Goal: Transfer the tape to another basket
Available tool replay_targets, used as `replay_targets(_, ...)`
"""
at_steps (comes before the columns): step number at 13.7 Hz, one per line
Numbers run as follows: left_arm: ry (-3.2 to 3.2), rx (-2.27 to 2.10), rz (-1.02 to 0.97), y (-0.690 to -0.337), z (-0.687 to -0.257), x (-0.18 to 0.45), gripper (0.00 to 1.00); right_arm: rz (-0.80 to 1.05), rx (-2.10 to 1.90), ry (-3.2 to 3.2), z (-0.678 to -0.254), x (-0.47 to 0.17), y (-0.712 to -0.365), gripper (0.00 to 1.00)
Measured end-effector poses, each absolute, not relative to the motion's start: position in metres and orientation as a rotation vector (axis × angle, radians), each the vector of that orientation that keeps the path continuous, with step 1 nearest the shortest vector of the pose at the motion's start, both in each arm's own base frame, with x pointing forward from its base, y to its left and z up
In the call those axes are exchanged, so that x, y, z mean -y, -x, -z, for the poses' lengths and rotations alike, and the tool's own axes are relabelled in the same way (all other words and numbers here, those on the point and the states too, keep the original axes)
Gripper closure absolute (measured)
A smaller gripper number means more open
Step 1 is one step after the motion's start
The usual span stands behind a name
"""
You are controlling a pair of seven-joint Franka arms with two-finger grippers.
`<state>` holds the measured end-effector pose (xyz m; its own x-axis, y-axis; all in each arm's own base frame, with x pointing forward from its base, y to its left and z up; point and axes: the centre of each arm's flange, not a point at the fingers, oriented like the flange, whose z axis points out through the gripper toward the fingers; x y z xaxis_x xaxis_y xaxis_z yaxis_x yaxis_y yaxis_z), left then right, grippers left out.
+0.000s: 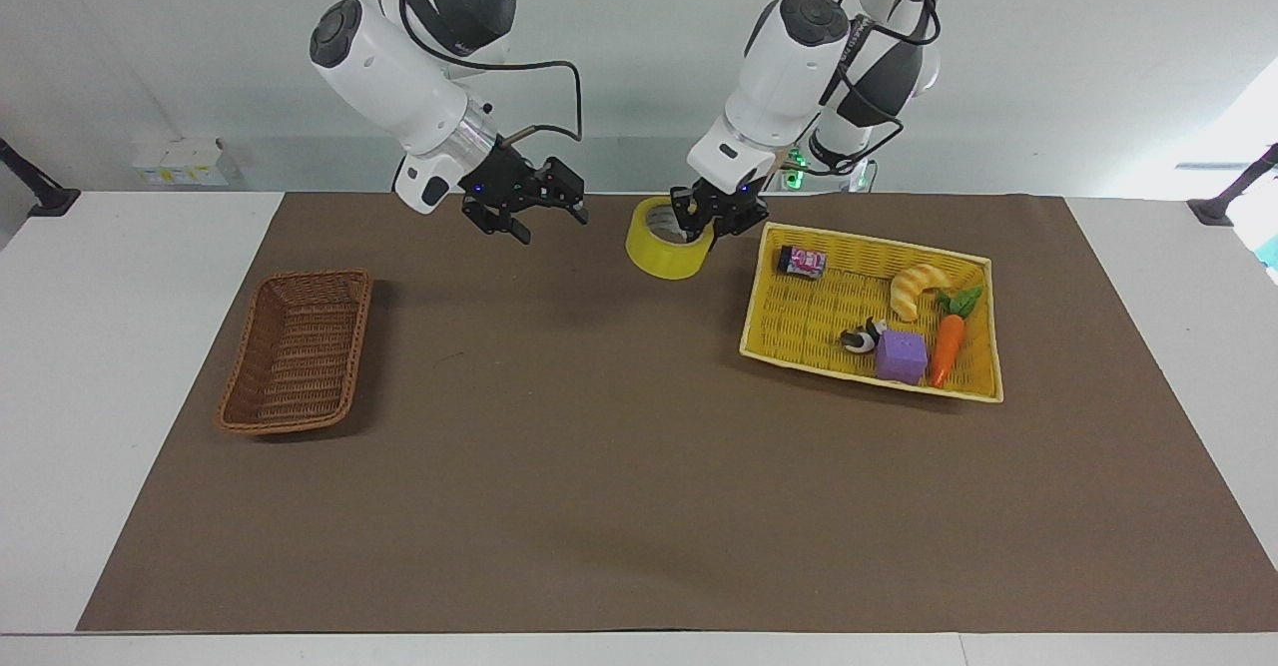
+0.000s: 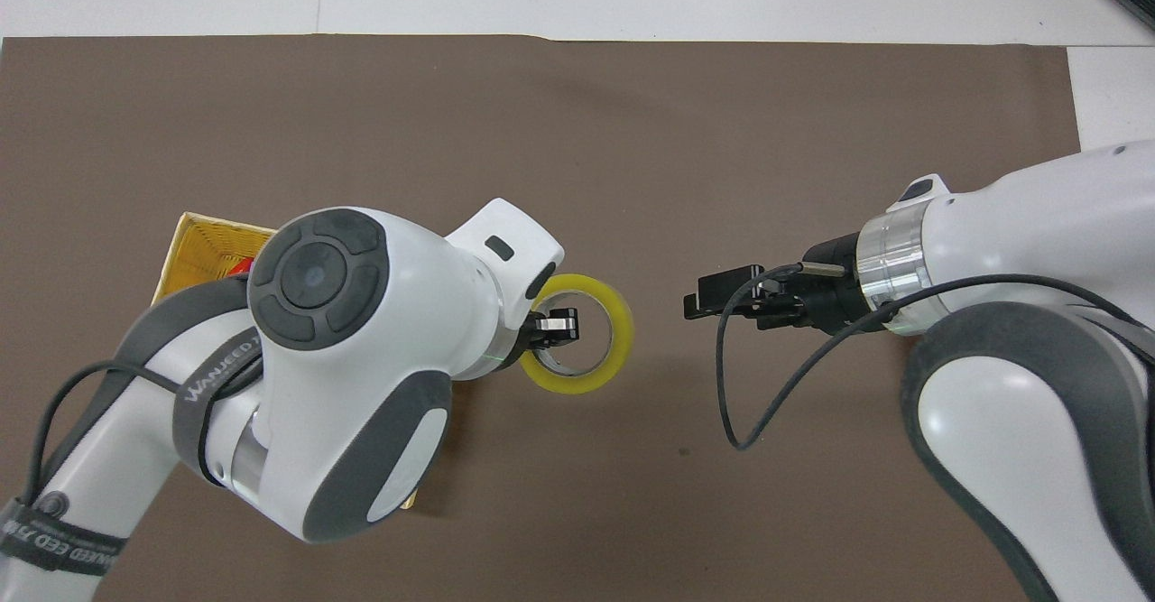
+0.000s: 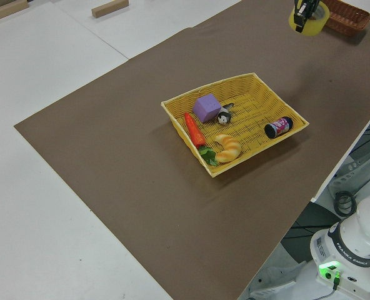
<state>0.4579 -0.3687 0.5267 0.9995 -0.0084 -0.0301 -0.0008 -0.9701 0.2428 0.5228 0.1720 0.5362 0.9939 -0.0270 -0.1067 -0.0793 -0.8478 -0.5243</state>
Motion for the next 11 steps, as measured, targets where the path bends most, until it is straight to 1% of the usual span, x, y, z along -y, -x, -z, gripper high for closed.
replay_targets(2, -2.874, -0.024, 0.024, -0.445, -0.522, 0.392, 0.77, -0.126, -0.02, 2.539, -0.534, -0.175, -0.522, 0.0)
replay_targets(5, -2.82, -0.091, -0.03, -0.442, -0.507, 0.424, 0.77, -0.134, 0.02, 2.524, -0.526, -0.175, -0.519, 0.0)
replay_targets(8, -2.756, -0.145, -0.015, -0.446, -0.514, 0.43, 0.77, -0.126, 0.059, 2.523, -0.523, -0.172, -0.518, 0.0)
replay_targets(11, -2.733, -0.216, -0.02, -0.45, -0.525, 0.431, 0.77, -0.102, 0.143, 2.516, -0.514, -0.154, -0.518, 0.0)
